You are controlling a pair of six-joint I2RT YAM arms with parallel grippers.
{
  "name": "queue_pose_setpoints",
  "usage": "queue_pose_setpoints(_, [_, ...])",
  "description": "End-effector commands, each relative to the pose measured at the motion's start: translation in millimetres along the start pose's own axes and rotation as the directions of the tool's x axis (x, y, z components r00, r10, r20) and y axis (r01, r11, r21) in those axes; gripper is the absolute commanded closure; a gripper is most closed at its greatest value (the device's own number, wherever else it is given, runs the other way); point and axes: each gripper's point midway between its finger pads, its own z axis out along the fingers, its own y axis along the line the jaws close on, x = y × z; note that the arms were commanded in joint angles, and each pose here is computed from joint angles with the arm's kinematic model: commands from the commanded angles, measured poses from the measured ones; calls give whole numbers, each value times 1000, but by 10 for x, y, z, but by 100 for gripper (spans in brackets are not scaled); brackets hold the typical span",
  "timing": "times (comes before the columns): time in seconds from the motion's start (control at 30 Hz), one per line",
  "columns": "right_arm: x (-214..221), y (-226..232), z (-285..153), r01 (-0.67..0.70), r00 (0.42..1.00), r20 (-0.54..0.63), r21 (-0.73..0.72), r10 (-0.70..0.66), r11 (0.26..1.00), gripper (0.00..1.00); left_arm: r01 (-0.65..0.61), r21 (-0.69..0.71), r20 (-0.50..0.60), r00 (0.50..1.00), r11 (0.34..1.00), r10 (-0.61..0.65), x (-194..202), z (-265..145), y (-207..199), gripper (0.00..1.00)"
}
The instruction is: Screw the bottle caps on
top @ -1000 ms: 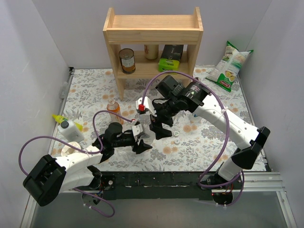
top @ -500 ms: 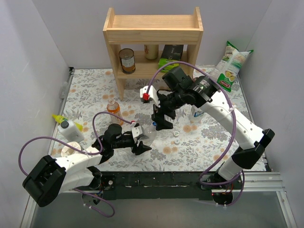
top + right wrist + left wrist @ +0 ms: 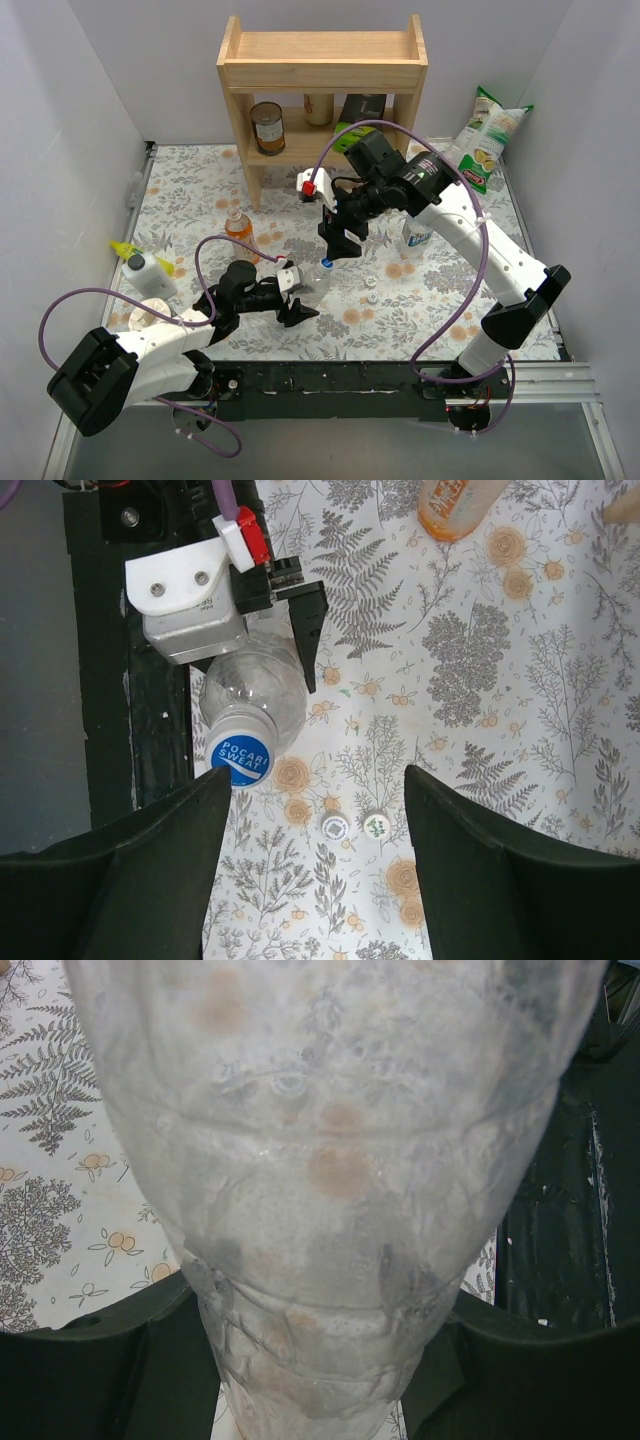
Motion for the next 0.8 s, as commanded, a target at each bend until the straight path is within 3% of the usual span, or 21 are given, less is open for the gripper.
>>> queue_pose_setpoints(0.0, [-8, 101, 54, 34, 999, 12, -44, -33, 998, 24, -37, -1, 49, 998, 999, 37, -201, 14, 36, 100])
queue_pose_setpoints(0.4, [164, 156, 305, 45, 996, -75, -48, -49, 998, 28, -45, 2, 60, 997, 999, 45, -257, 23, 44, 100])
queue_pose_setpoints(0.77, [139, 164, 342, 21, 996, -80, -64, -26, 998, 29, -178, 16, 45, 983, 984, 177, -165, -23, 23, 100])
